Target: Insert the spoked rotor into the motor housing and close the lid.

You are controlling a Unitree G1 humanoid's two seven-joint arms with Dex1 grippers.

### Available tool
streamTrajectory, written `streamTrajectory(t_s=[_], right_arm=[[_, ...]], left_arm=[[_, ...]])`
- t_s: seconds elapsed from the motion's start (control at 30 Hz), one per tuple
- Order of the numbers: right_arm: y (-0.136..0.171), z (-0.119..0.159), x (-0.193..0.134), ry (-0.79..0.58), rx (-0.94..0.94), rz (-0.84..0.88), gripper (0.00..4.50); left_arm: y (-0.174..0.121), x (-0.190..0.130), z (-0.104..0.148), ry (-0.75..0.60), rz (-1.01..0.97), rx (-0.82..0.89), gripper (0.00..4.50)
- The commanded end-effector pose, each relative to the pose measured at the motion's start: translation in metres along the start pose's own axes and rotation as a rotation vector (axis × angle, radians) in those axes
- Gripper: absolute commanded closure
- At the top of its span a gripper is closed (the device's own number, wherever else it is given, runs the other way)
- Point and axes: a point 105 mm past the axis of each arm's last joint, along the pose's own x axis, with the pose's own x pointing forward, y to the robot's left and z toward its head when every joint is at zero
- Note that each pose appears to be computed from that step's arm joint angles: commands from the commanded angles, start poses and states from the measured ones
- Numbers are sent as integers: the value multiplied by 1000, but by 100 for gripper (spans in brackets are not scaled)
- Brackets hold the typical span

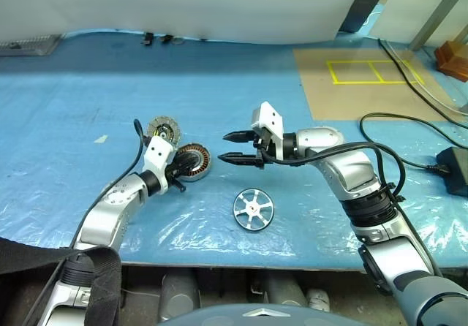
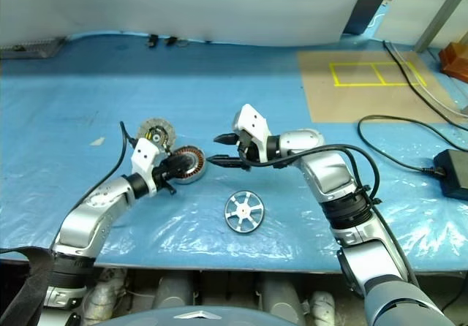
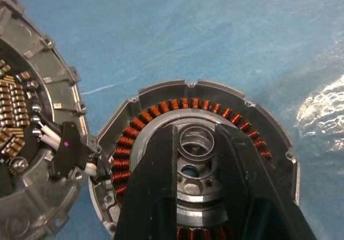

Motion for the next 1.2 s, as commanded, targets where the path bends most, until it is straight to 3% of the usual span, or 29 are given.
streamTrajectory(t_s=[0.03, 1.2], right_arm=[[2, 15, -4, -35, -37, 18, 186], [6, 10, -3, -16, -18, 46, 186]], left_arm=[[3, -5, 4, 2, 22, 13, 379], [6, -5, 0, 59, 61, 35, 379]])
